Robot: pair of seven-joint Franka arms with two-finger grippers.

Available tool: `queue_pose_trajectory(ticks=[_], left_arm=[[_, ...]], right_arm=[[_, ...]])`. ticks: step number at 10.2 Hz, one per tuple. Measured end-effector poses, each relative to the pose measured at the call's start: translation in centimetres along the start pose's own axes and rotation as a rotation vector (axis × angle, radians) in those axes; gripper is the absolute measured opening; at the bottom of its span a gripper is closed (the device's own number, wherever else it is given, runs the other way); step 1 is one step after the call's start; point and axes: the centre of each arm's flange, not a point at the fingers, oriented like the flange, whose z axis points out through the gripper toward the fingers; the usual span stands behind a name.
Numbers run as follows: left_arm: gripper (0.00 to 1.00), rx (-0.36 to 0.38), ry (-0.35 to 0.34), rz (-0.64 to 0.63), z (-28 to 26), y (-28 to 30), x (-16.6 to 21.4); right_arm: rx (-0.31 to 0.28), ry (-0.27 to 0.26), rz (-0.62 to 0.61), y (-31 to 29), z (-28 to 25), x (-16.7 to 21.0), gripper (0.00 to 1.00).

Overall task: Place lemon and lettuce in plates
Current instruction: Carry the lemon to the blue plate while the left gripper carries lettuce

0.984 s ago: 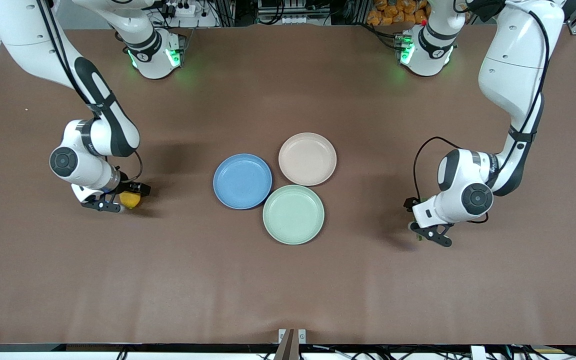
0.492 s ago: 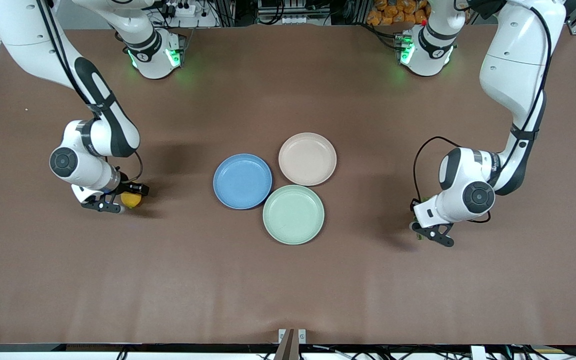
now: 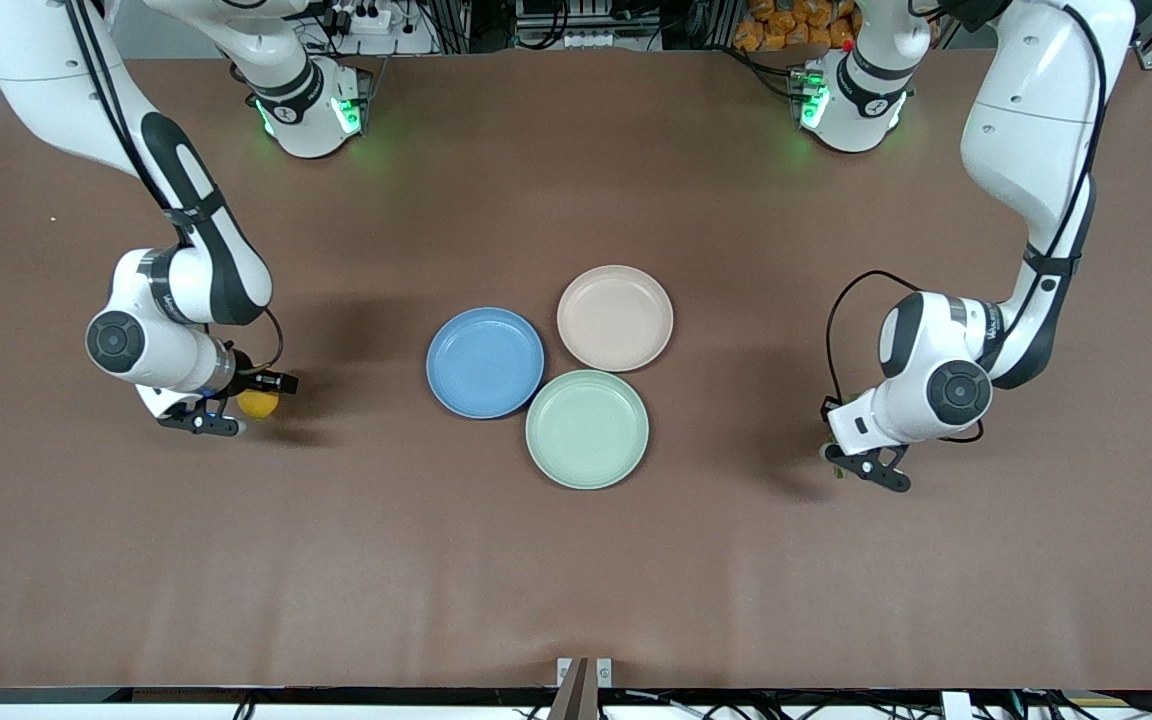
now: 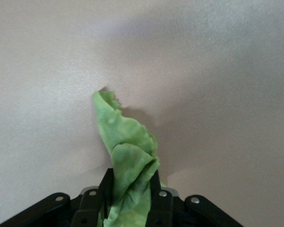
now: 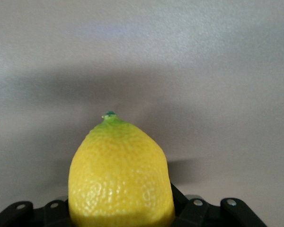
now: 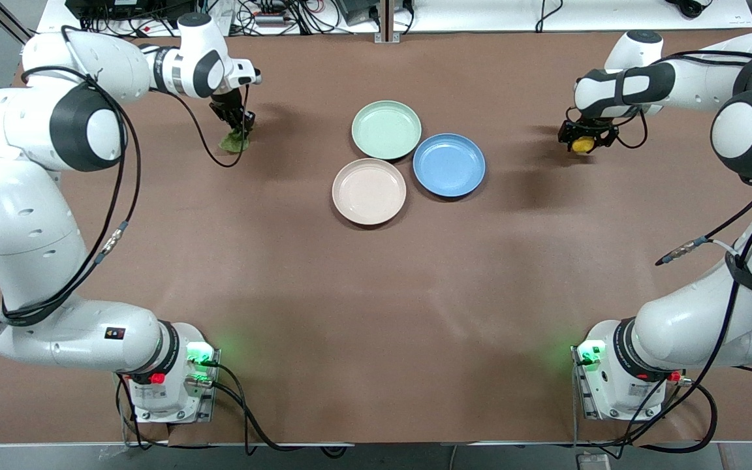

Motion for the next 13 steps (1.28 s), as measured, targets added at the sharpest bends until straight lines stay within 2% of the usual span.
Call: queue_pose_trajectory(ticks=[2, 3, 4, 7, 10, 13], left_arm=[[0.24, 0.009, 0.012, -0.025, -3.0, -0.2, -0.2], [0.09, 0.014, 0.023, -0.043, -4.9, -0.4, -0.3], [0.04, 0.019, 0.030, -0.071, -6.8, -0.5, -0.6], [0.04, 0.009, -0.007, -0.214, -10.7, 2.2, -1.3], [0.04, -0.016, -0.042, -0.255, -11.2, 8.5, -1.0], [0.04, -0.037, -0.083, -0.250, -10.1, 16.8, -1.0]], right_arm=[[-0.005, -0.001, -0.034, -2.1, -0.9, -0.2, 0.56], [-0.008, 0.001, -0.053, -3.3, -1.3, -0.4, 0.56], [-0.009, 0.005, -0.070, -4.3, -1.6, -0.6, 0.56], [0.035, 0.006, -0.072, -8.5, -2.2, -1.6, 0.56], [0.055, 0.007, -0.023, -12.6, -2.7, -2.8, 0.56], [0.077, 0.021, 0.051, -20.9, -4.0, -5.6, 0.56]])
